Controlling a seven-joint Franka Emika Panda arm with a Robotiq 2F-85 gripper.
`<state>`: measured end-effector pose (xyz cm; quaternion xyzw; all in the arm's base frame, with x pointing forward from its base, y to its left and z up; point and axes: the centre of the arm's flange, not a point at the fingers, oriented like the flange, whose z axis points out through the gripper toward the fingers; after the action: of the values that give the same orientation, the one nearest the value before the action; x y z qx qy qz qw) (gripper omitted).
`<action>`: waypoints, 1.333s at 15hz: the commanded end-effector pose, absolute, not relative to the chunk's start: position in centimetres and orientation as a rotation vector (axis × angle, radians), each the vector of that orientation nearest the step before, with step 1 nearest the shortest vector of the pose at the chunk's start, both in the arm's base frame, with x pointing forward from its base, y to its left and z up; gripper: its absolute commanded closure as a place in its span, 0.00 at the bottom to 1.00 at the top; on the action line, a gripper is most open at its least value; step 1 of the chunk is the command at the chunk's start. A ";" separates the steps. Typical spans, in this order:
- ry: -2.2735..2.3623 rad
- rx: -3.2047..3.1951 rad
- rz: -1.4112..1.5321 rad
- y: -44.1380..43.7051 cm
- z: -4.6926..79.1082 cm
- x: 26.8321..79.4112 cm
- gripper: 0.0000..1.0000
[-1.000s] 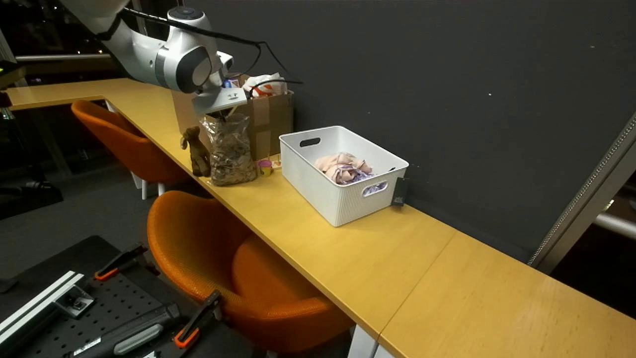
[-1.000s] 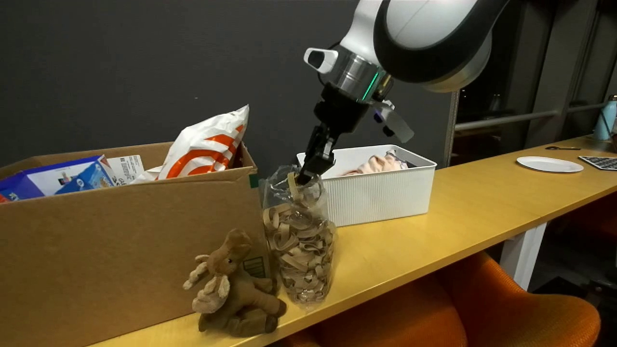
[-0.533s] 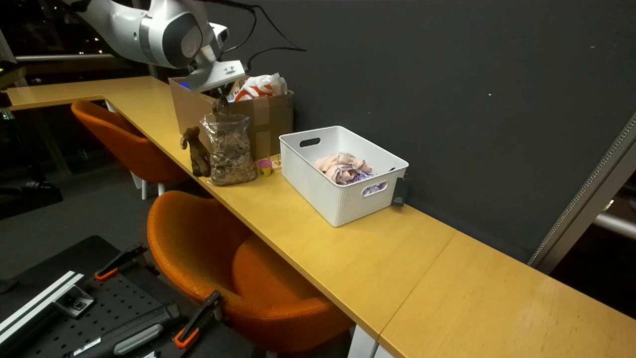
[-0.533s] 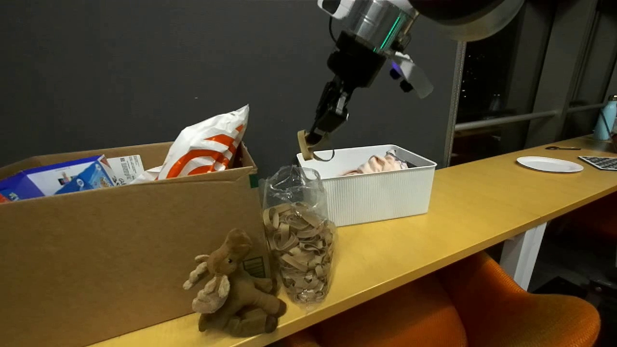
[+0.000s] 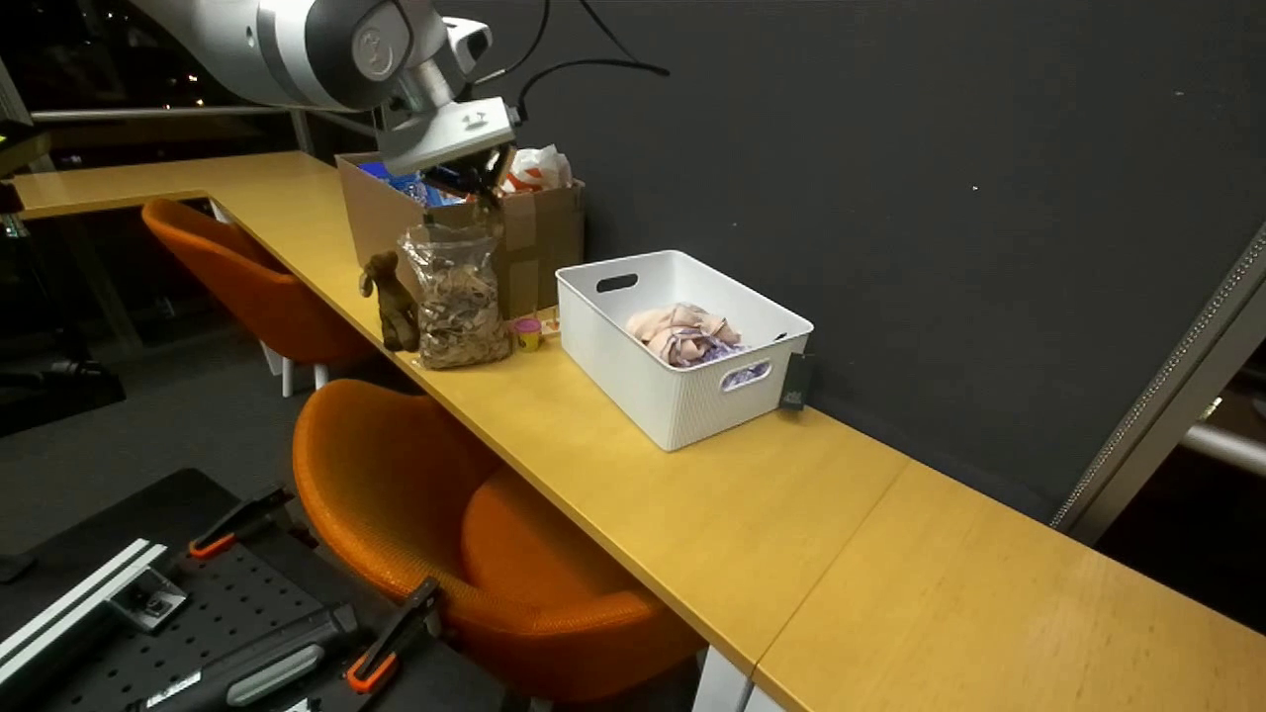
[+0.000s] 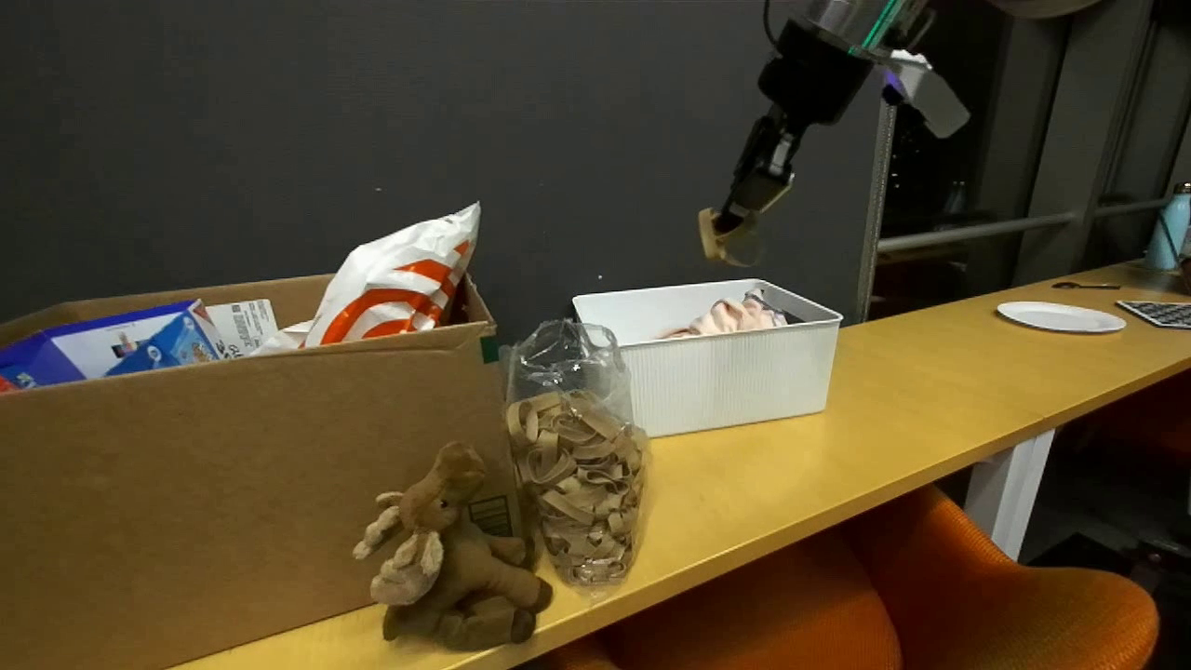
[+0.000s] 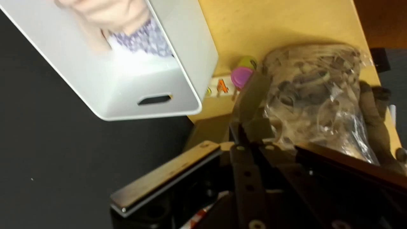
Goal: Put some rubber bands on the counter
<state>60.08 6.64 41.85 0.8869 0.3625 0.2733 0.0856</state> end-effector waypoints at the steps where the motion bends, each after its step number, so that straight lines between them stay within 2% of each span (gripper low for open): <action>1: 0.868 2.679 0.726 0.8 38.7 57.5 0.99; 7: 0.724 2.701 0.572 -3.7 31.4 58.6 0.99; 16: 0.773 2.680 0.570 2.0 24.9 62.9 0.99; 17: 0.774 2.674 0.570 2.0 24.6 63.2 0.72; 18: 0.773 2.671 0.570 2.0 24.5 63.5 0.71; 20: 0.768 2.665 0.572 1.7 24.3 64.0 0.58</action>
<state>62.68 1.96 24.61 0.9349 0.2678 0.1854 0.1409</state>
